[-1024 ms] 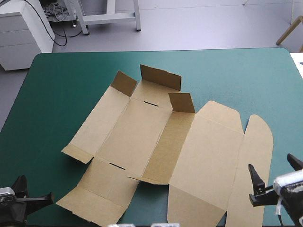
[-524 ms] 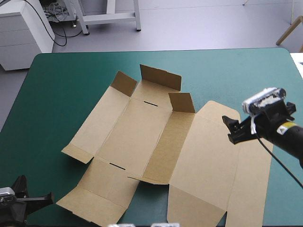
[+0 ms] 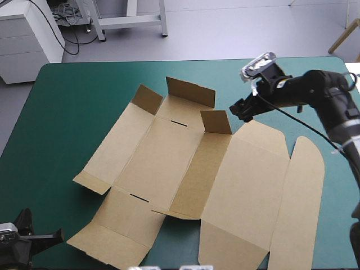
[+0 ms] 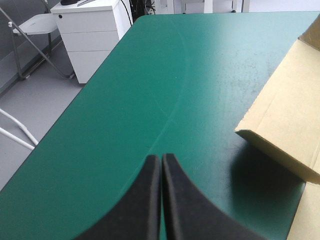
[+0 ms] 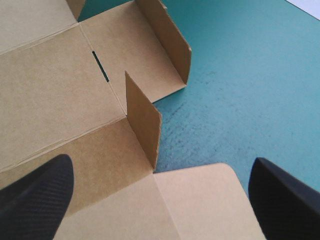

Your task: Fold the box

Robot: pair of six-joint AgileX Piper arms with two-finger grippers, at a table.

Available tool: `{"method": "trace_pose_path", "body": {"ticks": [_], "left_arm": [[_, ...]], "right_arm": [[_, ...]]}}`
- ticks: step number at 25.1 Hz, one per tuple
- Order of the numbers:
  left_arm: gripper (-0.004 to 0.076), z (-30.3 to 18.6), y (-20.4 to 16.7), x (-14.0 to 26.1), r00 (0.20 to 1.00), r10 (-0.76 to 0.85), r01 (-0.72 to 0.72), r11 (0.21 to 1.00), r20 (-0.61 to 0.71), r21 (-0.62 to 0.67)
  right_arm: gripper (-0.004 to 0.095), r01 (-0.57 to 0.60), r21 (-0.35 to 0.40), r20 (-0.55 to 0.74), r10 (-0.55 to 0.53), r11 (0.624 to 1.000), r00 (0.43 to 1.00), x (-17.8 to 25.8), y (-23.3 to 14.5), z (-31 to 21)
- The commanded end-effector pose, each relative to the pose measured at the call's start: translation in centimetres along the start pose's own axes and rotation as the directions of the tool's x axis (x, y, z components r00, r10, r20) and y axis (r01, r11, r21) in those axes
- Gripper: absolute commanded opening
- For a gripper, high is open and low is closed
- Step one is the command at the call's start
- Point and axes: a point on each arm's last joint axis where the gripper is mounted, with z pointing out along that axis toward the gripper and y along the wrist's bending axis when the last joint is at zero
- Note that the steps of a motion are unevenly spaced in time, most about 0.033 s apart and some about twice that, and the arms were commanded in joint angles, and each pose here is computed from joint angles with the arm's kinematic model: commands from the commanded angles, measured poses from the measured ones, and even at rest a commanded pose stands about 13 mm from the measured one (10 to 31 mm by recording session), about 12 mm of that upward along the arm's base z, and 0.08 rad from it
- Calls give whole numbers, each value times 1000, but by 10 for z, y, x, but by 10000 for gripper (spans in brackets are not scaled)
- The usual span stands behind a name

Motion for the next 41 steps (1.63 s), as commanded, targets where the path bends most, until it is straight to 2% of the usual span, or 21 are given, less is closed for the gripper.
{"method": "trace_pose_path", "body": {"ticks": [1,6,10,15,20,23,25,26,27,30,34,38,41], "left_arm": [[-10,-6,0,-11,995,-12,10,1000,103,16],[-10,-6,0,-11,995,-12,10,1000,103,16],[-10,-6,0,-11,994,-12,10,1000,105,17],[-10,-6,0,-11,994,-12,10,1000,105,17],[-10,-6,0,-11,994,-12,10,1000,105,17],[-10,-6,0,-11,994,-12,10,1000,105,17],[-10,-6,0,-11,994,-12,10,1000,105,17],[-10,-6,0,-11,994,-12,10,1000,105,17],[-10,-6,0,-11,994,-12,10,1000,105,17],[-10,-6,0,-11,994,-12,10,1000,105,17],[-10,-6,0,-11,994,-12,10,1000,105,17],[-10,-6,0,-11,994,-12,10,1000,105,17],[-10,-6,0,-11,994,-12,10,1000,105,17]], "right_arm": [[874,148,29,51,-150,988,987,-34,15,6],[874,293,28,-46,-291,956,955,-50,31,53],[873,357,-27,-94,-358,934,929,-53,40,85],[874,393,-82,-209,-402,916,892,-37,37,139],[844,397,-102,-249,-410,912,877,-28,35,161],[649,411,-86,-249,-419,907,873,-28,33,161],[306,417,-94,-264,-426,904,865,-26,33,162],[74,427,-101,-270,-438,898,857,-25,33,163],[-17,435,-110,-276,-448,894,851,-24,33,164],[-20,474,-134,-280,-492,870,825,-23,34,163],[-20,593,-189,-261,-623,782,738,-22,34,163],[-20,661,-226,-201,-698,716,687,-26,41,162],[-20,737,-245,-141,-776,629,615,-33,51,160]]}}
